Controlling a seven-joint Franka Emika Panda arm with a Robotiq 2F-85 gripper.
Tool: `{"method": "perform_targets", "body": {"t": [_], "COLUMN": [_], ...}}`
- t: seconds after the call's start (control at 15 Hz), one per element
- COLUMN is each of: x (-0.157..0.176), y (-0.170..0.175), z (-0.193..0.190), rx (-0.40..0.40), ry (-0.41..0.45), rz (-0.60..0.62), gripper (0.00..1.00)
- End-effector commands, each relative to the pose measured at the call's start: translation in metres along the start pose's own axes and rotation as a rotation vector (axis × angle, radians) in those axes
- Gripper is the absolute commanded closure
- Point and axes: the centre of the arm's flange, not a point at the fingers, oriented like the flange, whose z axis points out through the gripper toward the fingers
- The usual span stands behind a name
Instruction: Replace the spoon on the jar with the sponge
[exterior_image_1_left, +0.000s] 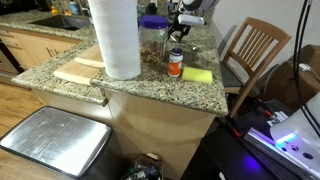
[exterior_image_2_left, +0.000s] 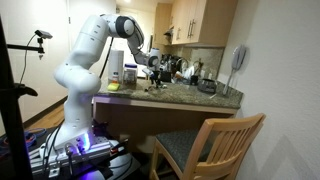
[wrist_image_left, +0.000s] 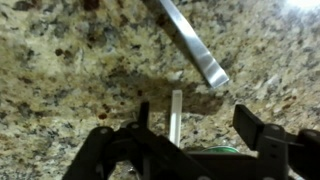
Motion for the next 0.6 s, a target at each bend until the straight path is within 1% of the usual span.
{"method": "perform_targets", "body": {"t": [0.0, 0.07, 0.2, 0.27, 0.33, 0.47, 0.53], "x": [0.007, 0.008, 0.008, 0.008, 0.008, 0.007, 0.006], "y": [0.002, 0.003, 0.005, 0.006, 0.008, 0.011, 0.012], "z": [0.010, 0.010, 0.010, 0.010, 0.010, 0.010, 0.010], "rx": [0.009, 0.009, 0.006, 0.003, 0.002, -0.005, -0.009], "ry": [0.006, 0.005, 0.006, 0.004, 0.003, 0.002, -0.001], "rz": [0.016, 0.016, 0.018, 0.019, 0.020, 0.022, 0.022], "gripper": [0.47, 0.53, 0.67, 0.75, 0.81, 0.95, 0.99]}}
